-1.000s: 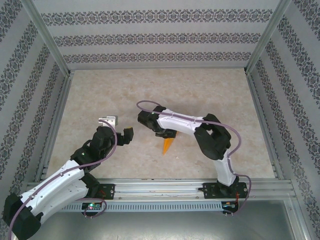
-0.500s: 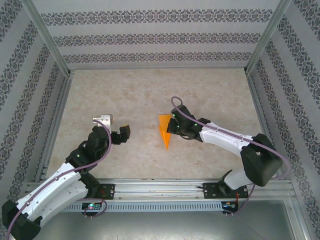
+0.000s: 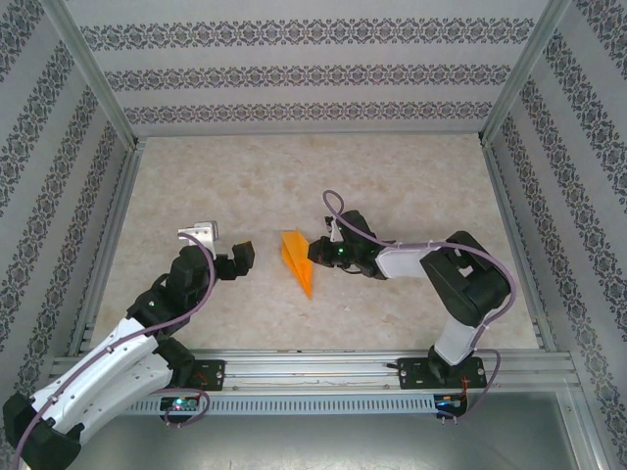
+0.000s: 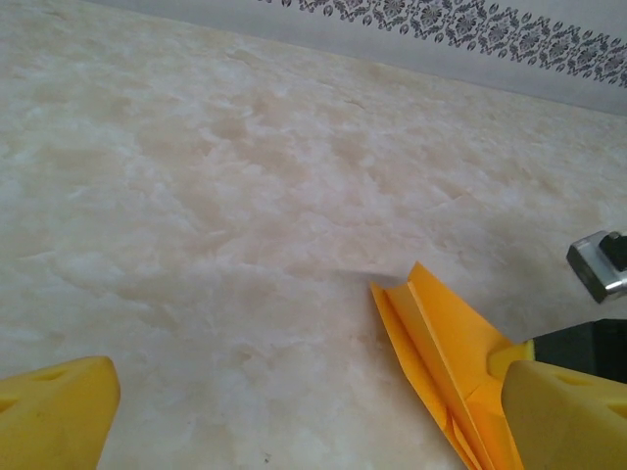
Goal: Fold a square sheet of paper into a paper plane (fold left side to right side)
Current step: Turn over the paper plane at the center of the table.
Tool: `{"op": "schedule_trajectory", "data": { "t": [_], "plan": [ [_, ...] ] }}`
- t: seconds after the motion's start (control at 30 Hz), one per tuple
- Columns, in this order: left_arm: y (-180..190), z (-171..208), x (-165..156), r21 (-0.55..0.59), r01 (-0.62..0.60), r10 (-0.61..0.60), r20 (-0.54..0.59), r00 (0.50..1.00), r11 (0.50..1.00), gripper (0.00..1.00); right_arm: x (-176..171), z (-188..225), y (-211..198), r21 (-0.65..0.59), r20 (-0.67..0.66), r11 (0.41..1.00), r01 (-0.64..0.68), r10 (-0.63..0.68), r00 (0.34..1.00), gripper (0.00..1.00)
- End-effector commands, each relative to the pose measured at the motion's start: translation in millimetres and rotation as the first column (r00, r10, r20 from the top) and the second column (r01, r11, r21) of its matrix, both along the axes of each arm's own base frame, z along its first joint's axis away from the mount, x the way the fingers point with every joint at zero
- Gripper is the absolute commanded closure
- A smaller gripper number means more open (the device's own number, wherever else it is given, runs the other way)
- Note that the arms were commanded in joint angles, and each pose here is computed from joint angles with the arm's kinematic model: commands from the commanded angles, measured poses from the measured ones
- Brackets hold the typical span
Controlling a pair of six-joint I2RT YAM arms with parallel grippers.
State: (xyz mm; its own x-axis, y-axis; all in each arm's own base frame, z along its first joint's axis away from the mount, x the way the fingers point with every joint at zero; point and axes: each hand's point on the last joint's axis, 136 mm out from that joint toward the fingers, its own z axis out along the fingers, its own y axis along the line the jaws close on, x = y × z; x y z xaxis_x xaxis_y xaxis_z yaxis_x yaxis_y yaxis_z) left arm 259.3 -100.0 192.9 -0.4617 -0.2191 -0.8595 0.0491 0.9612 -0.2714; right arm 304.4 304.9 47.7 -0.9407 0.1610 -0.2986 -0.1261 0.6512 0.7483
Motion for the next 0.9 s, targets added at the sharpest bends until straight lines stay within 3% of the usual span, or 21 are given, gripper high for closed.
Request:
{"op": "schedule_trajectory", "data": {
  "t": [0.0,0.37,0.87],
  "plan": [
    [3,0,0,-0.017,-0.019,0.019,-0.023,1.0,1.0,0.0,4,-1,1,0.031,0.027,0.999,-0.007,0.007,1.0,1.0],
    [1,-8,3,0.002,-0.016,0.016,-0.045,0.999,1.0,0.0,1,-13,-10,-0.008,0.016,1.0,0.013,-0.013,1.0,0.83],
    [2,-6,3,0.015,-0.012,0.013,-0.043,0.999,1.0,0.0,0,-7,-22,-0.07,0.031,0.997,0.039,-0.037,0.999,0.66]
  ]
}}
